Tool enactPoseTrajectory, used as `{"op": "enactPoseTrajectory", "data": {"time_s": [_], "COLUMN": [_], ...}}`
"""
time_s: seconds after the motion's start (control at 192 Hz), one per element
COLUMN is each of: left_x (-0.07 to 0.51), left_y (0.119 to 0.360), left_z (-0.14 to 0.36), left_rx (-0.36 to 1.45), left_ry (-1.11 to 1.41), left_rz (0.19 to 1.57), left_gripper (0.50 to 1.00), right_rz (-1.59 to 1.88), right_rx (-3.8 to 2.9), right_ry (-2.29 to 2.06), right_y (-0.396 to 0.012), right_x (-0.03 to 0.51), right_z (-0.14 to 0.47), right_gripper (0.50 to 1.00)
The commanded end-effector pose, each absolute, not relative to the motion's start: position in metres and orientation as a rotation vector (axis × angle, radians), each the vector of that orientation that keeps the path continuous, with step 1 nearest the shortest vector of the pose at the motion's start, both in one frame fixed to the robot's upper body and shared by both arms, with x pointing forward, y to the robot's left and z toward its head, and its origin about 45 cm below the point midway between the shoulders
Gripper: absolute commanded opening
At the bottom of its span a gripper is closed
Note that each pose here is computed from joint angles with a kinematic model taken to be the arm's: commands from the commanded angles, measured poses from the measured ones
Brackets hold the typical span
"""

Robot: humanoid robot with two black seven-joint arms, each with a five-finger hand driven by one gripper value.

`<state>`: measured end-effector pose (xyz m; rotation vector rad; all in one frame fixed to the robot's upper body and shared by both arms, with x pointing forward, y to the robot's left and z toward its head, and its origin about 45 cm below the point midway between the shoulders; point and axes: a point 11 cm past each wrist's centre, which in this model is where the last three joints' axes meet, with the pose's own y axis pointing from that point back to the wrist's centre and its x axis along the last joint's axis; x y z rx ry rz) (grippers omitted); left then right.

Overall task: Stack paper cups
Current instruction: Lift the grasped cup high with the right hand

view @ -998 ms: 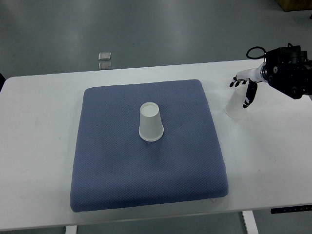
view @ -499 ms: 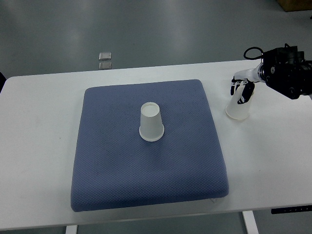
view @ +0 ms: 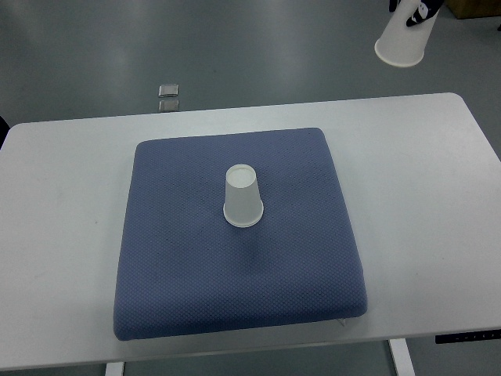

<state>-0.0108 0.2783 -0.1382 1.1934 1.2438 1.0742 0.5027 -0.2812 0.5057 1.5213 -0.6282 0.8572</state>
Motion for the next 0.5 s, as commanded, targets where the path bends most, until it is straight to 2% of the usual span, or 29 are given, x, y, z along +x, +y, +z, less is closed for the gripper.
{"op": "enactPoseTrajectory", "data": {"time_s": [0.0,0.302,0.494], "left_x": [-0.011,-0.011,-0.011], "left_y": [0.278,0.279,0.278], "left_z": [-0.138,-0.138,-0.138], "left_rx": [1.193,1.194,1.194], "left_ry": [1.243,1.244,1.244], "left_rz": [1.074,1.076,1.073], "left_gripper": [1.0,1.0,1.0], "right_rz": [0.903,0.931,0.981], "right_rx": [1.519,1.537,1.585], "right_ry": [-0.649,-0.623,-0.477], "right_y": [-0.277,-0.264,-0.211], "right_x": [0.495,0.489,0.479], "right_z": [0.532,0.538,0.523], "right_gripper": [0.658,0.66,0.66]}}
